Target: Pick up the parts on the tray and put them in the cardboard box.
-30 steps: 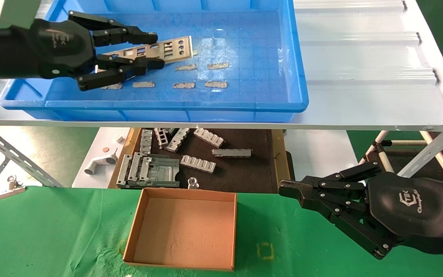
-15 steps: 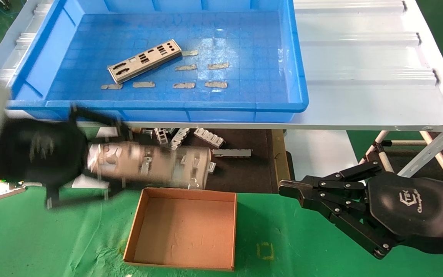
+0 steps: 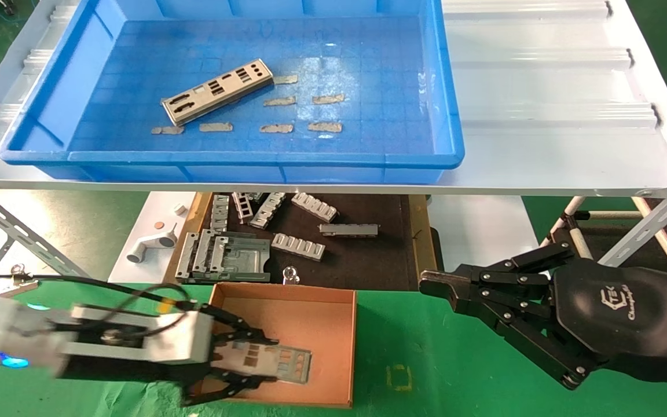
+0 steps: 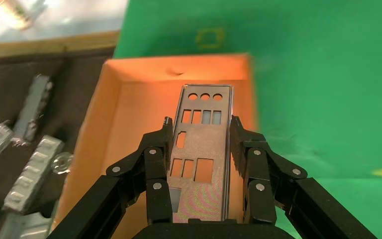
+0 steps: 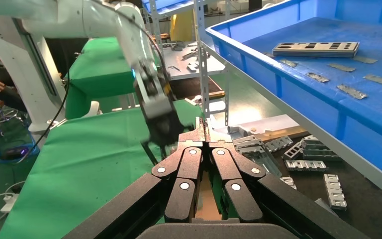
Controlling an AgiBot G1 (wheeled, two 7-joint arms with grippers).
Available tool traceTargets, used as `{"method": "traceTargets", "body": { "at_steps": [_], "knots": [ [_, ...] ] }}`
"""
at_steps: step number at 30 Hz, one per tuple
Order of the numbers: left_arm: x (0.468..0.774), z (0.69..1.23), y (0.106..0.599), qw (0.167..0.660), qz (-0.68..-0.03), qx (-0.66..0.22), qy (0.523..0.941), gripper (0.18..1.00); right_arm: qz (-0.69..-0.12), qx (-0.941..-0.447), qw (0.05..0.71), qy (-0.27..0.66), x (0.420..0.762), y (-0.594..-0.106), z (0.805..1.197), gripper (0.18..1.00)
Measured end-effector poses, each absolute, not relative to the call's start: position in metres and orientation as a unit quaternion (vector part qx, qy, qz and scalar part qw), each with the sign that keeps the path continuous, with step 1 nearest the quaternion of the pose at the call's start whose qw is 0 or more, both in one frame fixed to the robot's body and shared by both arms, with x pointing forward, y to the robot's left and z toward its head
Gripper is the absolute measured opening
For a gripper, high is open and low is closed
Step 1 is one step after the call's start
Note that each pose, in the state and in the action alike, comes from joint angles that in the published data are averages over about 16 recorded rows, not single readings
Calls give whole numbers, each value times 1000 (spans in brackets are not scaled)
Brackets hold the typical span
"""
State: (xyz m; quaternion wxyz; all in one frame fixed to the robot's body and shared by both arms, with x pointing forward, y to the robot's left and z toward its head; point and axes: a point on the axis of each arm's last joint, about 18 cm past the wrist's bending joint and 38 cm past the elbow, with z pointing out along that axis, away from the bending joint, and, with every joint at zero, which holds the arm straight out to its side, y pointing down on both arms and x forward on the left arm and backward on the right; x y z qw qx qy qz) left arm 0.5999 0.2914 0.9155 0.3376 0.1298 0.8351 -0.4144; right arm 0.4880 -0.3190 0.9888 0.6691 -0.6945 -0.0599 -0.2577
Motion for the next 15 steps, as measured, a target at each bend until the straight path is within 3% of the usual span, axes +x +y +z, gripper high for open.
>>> {"method": "traceTargets", "body": {
  "at_steps": [15],
  "knots": [
    [652, 871, 263, 348, -410, 77, 840, 439, -258, -695, 669, -60, 488, -319, 989, 191]
  ]
}}
